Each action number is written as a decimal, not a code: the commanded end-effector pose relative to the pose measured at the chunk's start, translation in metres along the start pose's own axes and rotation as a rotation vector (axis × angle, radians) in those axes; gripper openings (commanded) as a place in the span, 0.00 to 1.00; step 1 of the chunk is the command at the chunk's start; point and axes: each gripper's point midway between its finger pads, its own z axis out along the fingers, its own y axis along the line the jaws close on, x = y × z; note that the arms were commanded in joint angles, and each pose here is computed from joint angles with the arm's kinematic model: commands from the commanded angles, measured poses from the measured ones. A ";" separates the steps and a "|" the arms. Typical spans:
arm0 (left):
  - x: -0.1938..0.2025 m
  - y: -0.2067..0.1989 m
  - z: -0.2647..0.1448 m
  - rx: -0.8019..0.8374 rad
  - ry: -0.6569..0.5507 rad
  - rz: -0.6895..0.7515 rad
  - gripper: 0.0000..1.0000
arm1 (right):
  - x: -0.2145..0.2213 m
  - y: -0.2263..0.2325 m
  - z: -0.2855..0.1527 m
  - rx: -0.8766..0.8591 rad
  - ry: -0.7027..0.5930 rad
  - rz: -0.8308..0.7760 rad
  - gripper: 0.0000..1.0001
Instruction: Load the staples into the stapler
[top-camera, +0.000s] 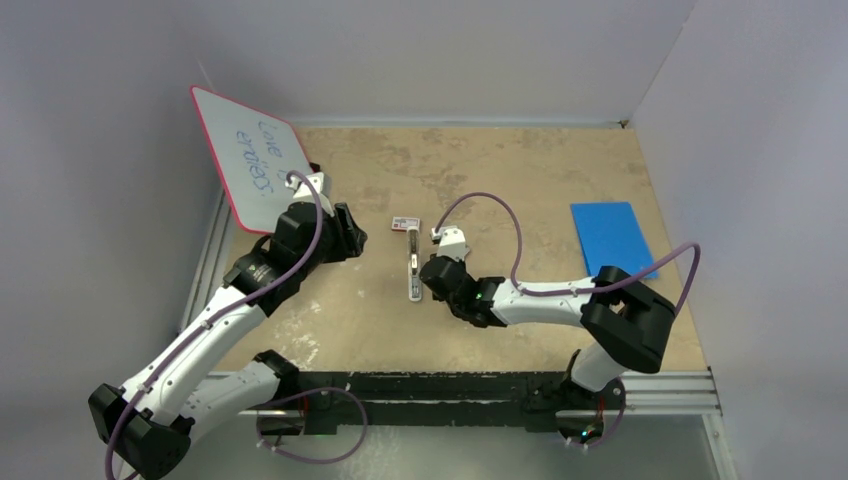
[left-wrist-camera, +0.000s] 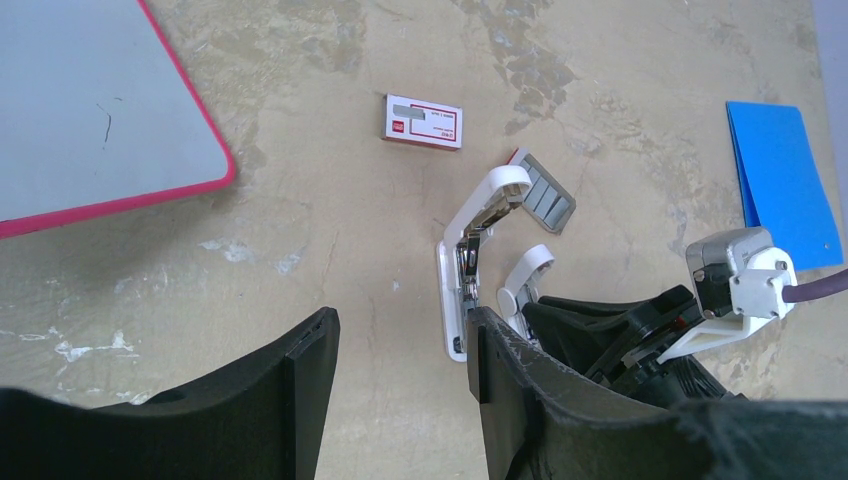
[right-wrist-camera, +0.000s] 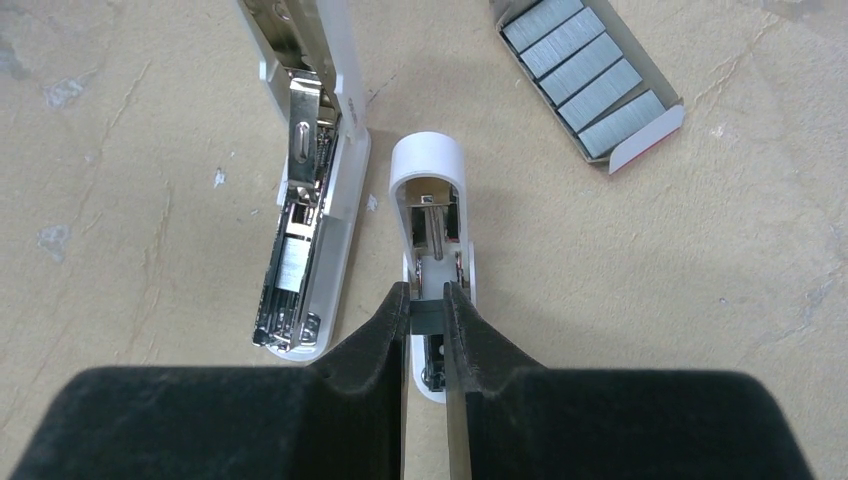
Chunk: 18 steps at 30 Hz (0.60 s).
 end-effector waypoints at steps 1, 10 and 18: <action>-0.008 0.000 0.000 -0.005 -0.028 -0.002 0.50 | -0.008 0.002 0.002 -0.008 -0.034 -0.003 0.16; -0.007 0.000 0.001 -0.004 -0.022 -0.002 0.50 | -0.004 -0.003 0.003 0.008 -0.028 -0.027 0.15; -0.007 0.000 0.001 -0.006 -0.022 -0.003 0.50 | 0.004 -0.005 0.004 0.009 -0.015 -0.024 0.15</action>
